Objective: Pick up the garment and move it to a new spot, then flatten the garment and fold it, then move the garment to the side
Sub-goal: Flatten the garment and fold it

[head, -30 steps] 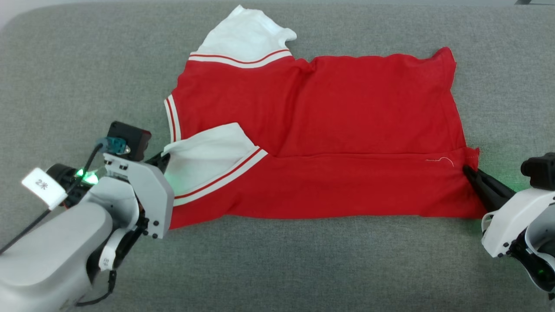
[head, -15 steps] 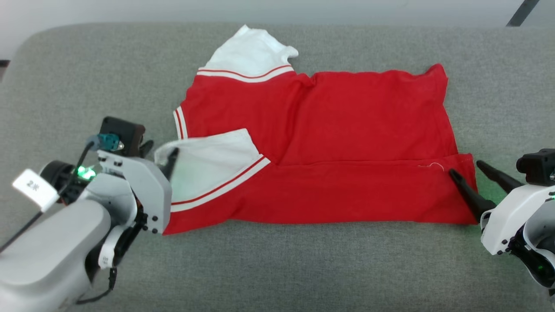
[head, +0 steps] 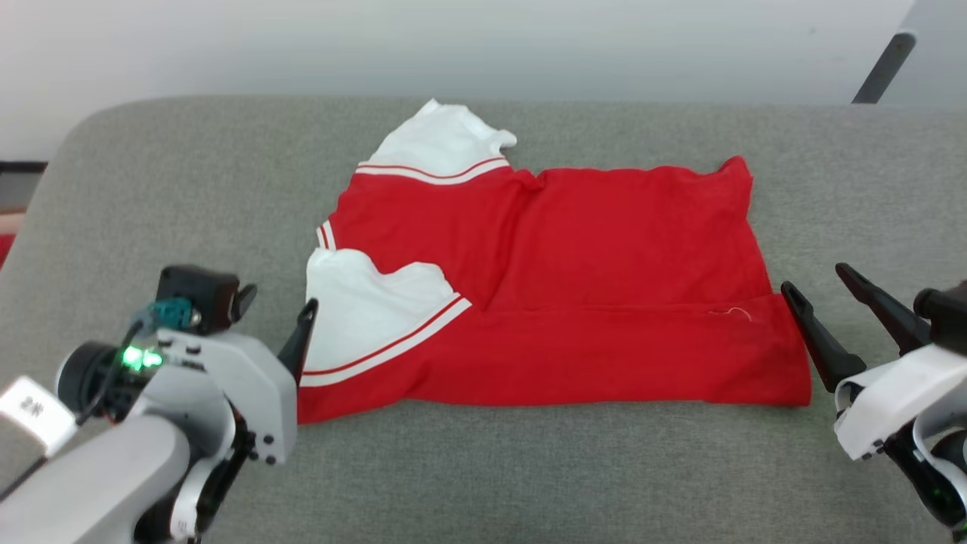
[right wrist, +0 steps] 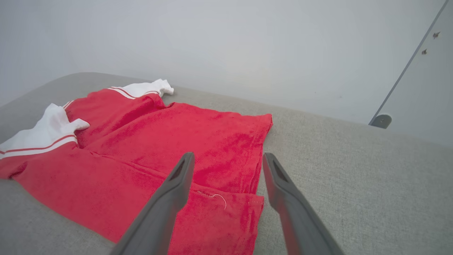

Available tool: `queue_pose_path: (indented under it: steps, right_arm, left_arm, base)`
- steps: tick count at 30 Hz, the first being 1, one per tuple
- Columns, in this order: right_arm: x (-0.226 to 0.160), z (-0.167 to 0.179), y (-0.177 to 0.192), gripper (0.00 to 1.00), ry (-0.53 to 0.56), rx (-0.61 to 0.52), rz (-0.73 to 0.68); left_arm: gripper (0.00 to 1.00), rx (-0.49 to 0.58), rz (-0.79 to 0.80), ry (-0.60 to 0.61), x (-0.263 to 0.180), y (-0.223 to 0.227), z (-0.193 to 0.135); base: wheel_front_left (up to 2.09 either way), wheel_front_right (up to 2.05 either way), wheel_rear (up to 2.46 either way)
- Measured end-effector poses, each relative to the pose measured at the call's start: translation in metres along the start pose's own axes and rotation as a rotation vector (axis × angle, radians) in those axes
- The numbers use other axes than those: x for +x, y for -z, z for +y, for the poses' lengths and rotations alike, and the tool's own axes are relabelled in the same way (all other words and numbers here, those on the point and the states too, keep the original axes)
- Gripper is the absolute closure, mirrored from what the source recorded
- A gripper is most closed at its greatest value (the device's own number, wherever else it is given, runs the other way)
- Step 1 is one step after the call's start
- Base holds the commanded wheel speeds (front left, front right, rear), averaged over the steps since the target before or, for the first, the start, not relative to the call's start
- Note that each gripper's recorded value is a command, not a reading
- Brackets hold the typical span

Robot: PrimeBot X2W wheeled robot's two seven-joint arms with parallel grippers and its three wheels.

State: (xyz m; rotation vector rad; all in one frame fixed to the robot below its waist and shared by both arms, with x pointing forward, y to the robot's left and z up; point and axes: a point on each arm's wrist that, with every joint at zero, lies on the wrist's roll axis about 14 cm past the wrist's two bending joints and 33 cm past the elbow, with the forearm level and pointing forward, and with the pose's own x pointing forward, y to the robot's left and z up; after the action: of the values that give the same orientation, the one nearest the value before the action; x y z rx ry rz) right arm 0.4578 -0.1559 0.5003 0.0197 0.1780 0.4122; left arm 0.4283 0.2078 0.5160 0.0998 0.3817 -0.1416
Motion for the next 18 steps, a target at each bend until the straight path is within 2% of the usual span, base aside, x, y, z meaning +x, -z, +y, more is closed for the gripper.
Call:
queue_pose_path:
  steps: [5,10,18]
  right_arm:
    - [-0.017,0.006,-0.019,0.00,0.016,-0.035,-0.108]
    - [-0.036,0.013,-0.026,0.00,0.044,-0.006,-0.165]
    - [-0.064,0.020,-0.024,0.00,0.100,0.050,-0.189]
  left_arm:
    - [0.00,-0.021,-0.014,-0.006,-0.015,0.000,-0.007]
    - [0.00,-0.049,0.032,-0.005,-0.021,0.007,-0.011]
    - [0.00,-0.063,0.210,-0.002,-0.011,0.025,-0.007]
  base:
    - [0.00,0.00,0.00]
    - [0.00,0.00,0.00]
    - [0.00,0.00,0.00]
